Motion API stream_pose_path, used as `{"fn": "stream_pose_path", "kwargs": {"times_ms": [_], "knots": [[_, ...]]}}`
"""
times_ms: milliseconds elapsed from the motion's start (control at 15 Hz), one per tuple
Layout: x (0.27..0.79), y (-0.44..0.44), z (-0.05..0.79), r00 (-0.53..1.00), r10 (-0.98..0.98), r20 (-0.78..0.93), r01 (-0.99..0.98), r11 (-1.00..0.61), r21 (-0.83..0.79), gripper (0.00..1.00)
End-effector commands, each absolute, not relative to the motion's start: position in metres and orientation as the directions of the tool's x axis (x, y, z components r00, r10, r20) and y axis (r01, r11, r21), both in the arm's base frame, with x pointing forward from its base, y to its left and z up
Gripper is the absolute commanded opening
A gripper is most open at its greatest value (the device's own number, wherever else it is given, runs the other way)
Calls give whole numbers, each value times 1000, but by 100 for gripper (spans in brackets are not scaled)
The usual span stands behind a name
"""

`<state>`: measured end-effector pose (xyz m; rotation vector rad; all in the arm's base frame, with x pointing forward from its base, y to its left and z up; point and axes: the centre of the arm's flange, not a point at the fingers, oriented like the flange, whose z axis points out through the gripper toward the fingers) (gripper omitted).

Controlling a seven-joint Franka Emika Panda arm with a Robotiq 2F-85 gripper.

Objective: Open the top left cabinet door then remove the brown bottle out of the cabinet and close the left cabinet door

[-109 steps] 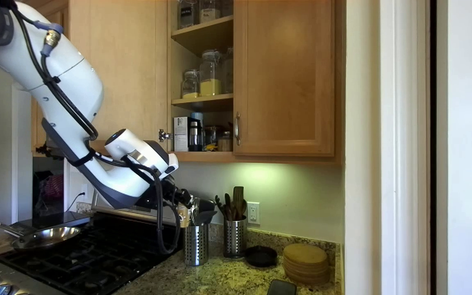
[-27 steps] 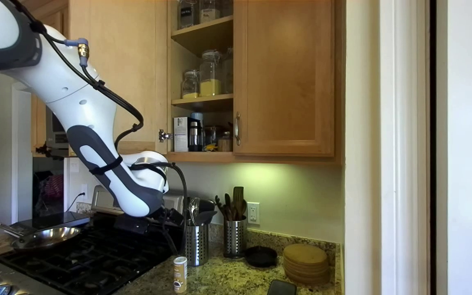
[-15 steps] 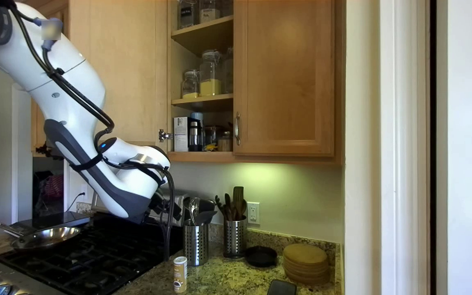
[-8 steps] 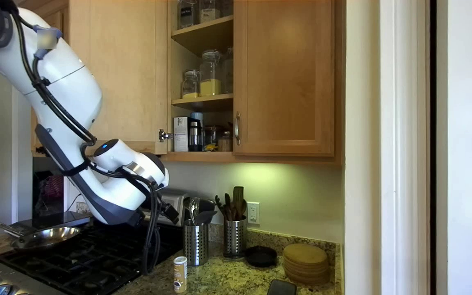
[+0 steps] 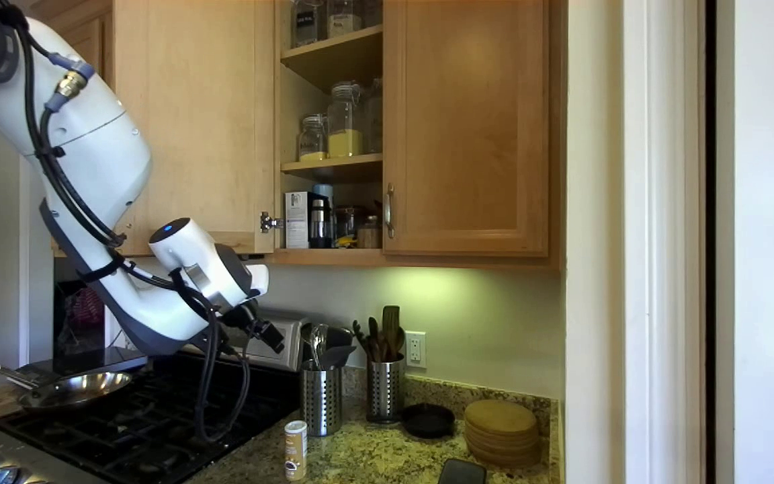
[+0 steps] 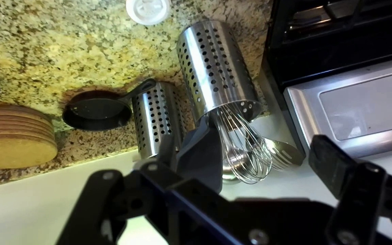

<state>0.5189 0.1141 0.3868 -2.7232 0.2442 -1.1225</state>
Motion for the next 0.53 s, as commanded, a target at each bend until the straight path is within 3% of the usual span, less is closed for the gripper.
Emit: {"fn": "stream_pose_path", "kwargs": {"times_ms": [0, 467], "knots": [[525, 105, 464, 712, -232, 663, -112, -969, -218, 100], [531, 96, 496, 710, -284, 644, -171, -957, -234, 100]]}}
